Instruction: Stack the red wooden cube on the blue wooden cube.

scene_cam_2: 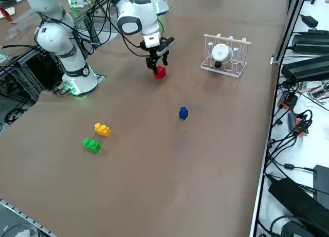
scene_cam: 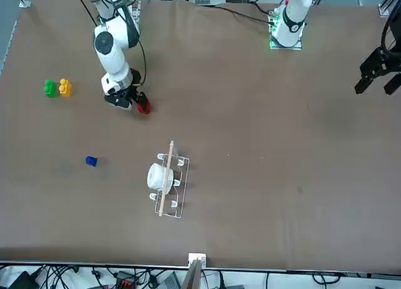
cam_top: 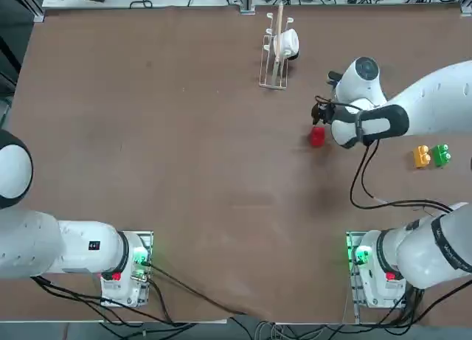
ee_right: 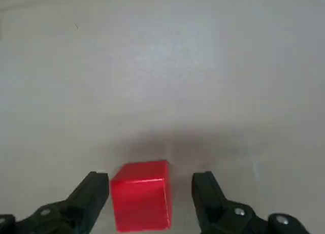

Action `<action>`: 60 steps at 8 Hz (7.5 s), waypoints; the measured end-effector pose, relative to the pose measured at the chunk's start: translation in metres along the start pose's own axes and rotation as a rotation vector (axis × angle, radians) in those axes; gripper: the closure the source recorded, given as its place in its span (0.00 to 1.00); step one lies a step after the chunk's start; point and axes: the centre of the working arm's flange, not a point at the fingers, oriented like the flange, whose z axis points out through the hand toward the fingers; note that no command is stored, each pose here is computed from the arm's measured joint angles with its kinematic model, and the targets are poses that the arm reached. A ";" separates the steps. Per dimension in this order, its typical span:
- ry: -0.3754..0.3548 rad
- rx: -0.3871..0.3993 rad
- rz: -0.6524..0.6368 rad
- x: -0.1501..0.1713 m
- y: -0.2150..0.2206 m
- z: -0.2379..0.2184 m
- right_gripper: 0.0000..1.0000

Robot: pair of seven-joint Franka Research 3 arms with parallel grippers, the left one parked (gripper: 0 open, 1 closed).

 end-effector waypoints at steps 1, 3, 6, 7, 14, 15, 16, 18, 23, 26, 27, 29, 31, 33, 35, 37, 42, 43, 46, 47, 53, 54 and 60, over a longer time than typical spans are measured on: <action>-0.001 0.000 -0.003 -0.001 -0.001 0.000 0.00; -0.002 0.001 -0.026 -0.008 -0.008 0.001 0.00; -0.012 -0.005 -0.043 -0.015 -0.013 0.005 0.00; -0.019 -0.011 -0.044 -0.016 -0.012 0.009 0.00; -0.031 -0.024 -0.050 -0.021 -0.009 0.032 0.00; -0.027 -0.020 -0.052 -0.021 -0.010 0.034 0.04; -0.025 -0.019 -0.055 -0.021 -0.010 0.036 0.06; -0.016 -0.012 -0.076 -0.018 -0.010 0.035 0.30; 0.002 -0.015 -0.210 0.046 -0.008 -0.021 0.30; 0.032 -0.030 -0.334 0.152 0.050 -0.096 0.30; 0.026 -0.042 -0.369 0.177 0.075 -0.106 0.30; 0.003 -0.061 -0.404 0.218 0.117 -0.112 0.30; -0.008 -0.072 -0.401 0.248 0.140 -0.104 0.30; -0.020 -0.025 -0.329 0.268 0.152 -0.087 0.30; -0.026 0.005 -0.286 0.285 0.158 -0.078 0.30; -0.030 0.011 -0.253 0.292 0.158 -0.072 0.30; -0.059 -0.005 -0.098 0.300 0.175 -0.029 0.30; -0.063 -0.005 -0.089 0.300 0.176 -0.026 0.30; -0.062 -0.003 -0.086 0.299 0.173 -0.026 0.30; -0.063 -0.001 -0.090 0.299 0.170 -0.026 0.30; -0.083 -0.001 -0.096 0.295 0.167 -0.013 0.30; -0.083 -0.001 -0.096 0.294 0.167 -0.012 0.30; -0.080 -0.001 -0.096 0.294 0.166 -0.011 0.30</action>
